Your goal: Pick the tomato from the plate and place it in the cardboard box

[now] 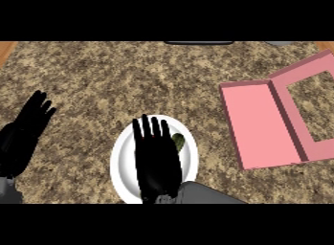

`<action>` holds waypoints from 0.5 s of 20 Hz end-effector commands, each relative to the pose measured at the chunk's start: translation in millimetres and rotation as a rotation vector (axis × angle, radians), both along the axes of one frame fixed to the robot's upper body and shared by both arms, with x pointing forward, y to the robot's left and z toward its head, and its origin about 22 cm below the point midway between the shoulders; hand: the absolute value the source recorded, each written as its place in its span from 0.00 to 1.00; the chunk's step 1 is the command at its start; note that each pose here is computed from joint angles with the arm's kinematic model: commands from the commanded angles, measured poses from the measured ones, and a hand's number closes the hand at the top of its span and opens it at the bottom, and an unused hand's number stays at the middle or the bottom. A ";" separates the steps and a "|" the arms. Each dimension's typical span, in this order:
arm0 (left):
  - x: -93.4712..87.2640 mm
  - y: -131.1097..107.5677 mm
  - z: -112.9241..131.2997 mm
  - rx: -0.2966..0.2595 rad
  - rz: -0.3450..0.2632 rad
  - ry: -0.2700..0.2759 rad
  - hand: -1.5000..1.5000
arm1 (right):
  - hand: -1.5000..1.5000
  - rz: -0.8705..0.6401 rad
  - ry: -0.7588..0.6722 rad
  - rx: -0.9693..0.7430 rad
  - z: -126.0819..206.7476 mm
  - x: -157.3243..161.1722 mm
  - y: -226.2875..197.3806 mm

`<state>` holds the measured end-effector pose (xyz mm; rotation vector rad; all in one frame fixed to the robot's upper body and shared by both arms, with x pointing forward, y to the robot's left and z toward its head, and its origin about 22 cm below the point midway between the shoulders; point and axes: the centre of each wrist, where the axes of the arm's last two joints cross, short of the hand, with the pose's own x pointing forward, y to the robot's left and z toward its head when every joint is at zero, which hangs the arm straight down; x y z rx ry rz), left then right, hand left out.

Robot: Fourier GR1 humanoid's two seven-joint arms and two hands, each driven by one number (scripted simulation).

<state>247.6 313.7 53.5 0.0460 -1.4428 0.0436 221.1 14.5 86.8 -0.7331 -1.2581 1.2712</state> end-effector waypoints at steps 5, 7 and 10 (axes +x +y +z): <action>0.5 5.1 1.5 0.007 0.015 -0.015 0.50 | 0.00 -0.098 0.040 -0.054 2.2 0.6 5.1; 5.3 4.7 -6.7 0.007 0.005 -0.001 0.50 | 0.00 -0.088 0.037 -0.051 -22.0 16.1 -2.3; 0.1 -5.5 -5.8 0.004 0.002 0.007 0.50 | 0.00 -0.074 0.071 -0.073 -15.4 16.2 0.0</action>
